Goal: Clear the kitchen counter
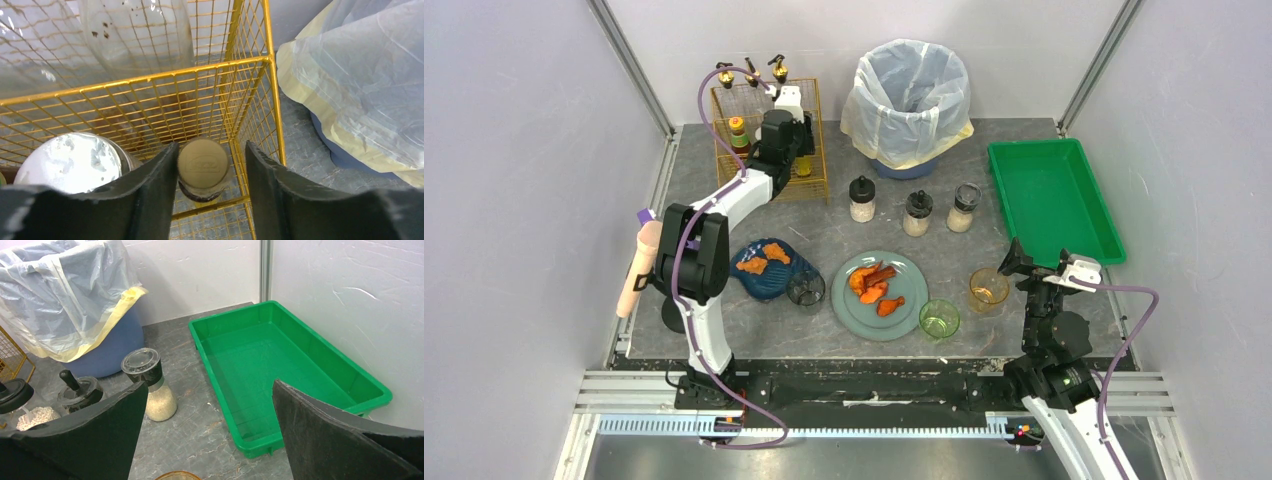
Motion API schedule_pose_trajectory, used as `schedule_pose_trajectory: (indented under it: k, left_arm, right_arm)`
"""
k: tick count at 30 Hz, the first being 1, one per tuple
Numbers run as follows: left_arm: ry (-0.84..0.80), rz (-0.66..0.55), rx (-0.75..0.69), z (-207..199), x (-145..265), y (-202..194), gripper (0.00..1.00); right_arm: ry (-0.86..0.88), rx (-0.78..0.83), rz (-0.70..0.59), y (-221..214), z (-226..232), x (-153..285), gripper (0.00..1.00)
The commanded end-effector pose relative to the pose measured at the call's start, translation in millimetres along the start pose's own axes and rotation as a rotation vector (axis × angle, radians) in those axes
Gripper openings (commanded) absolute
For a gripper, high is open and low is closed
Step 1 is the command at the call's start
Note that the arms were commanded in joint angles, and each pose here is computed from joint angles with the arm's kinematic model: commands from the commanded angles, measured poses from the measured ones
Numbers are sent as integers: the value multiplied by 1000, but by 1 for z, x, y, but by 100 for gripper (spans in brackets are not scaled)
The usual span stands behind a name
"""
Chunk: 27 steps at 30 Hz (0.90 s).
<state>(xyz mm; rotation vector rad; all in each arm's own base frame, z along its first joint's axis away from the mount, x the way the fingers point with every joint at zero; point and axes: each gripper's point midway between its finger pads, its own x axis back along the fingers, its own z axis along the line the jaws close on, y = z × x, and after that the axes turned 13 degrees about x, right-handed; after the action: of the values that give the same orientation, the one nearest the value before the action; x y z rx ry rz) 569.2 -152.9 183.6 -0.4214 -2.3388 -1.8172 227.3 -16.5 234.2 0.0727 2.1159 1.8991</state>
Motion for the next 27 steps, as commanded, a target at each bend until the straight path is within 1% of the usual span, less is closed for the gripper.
schedule_pose_trajectory:
  k: [1, 4, 6, 10, 14, 18, 23, 27]
  left_arm:
    - [-48, -107, 82, -15, 8, 38, 63]
    - [-56, -111, 90, -19, 17, 44, 74]
    - [-65, -122, 97, -24, 28, 52, 79]
    - [-95, -137, 118, -39, 52, 68, 84]
    - [-135, -142, 121, -62, 78, 78, 87]
    - [-170, -135, 127, -85, 106, 79, 89]
    - [-204, -93, 165, -106, 133, 61, 91]
    - [-225, -19, 152, -123, 147, 33, 92]
  right_arm:
    - [-39, -116, -175, 45, -20, 14, 98]
    - [-37, -119, -176, 46, -20, 14, 98]
    - [-35, -121, -176, 46, -20, 15, 98]
    - [-31, -125, -178, 48, -20, 15, 98]
    - [-26, -128, -177, 48, -19, 15, 98]
    - [-21, -131, -178, 49, -18, 16, 98]
    - [-20, -133, -178, 49, -18, 16, 98]
    - [-20, -134, -177, 49, -18, 16, 98]
